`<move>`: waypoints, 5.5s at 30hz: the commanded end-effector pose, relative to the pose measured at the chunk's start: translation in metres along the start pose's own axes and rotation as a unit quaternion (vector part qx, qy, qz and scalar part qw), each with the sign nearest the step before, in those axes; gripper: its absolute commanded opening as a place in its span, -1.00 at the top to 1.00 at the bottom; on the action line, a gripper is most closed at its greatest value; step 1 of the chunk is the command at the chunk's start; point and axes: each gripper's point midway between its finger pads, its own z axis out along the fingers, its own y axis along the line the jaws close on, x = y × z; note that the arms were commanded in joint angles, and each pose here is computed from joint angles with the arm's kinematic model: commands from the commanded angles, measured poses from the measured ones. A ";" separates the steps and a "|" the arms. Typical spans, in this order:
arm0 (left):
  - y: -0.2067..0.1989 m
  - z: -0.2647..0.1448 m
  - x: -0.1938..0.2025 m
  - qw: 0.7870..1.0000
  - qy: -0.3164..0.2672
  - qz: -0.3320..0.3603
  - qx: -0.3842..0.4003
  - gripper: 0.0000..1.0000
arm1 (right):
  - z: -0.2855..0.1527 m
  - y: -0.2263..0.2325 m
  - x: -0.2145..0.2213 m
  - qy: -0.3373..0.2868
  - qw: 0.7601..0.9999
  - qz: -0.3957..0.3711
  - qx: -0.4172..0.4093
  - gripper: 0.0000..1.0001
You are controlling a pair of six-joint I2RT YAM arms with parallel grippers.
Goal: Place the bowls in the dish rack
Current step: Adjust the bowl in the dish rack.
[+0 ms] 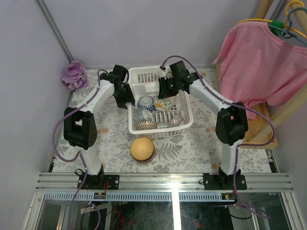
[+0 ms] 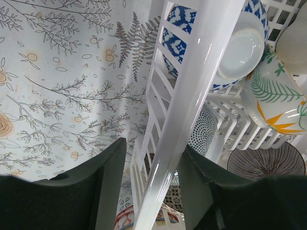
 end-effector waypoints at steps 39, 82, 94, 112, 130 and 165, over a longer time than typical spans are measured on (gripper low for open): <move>0.004 -0.008 -0.009 1.000 -0.020 -0.002 -0.012 0.11 | 0.018 0.006 0.006 0.025 0.999 -0.023 -0.030 0.99; 0.004 -0.007 -0.013 1.000 -0.021 0.005 -0.017 0.11 | 0.019 -0.031 -0.018 -0.074 0.943 0.278 -0.167 1.00; 0.004 -0.005 -0.015 1.000 -0.020 0.006 -0.019 0.11 | 0.021 -0.060 0.009 -0.037 0.964 0.256 -0.062 0.91; 0.004 -0.002 -0.013 1.000 -0.014 0.002 -0.019 0.12 | 0.016 -0.090 0.026 -0.008 0.972 0.233 0.037 0.55; 0.003 -0.001 -0.011 1.000 -0.013 -0.001 -0.017 0.12 | -0.007 -0.108 0.011 -0.024 0.971 0.207 0.116 0.02; -0.026 -0.057 -0.040 0.996 -0.081 -0.005 0.034 -0.12 | -0.120 -0.034 -0.046 -0.056 0.987 0.144 0.053 -0.99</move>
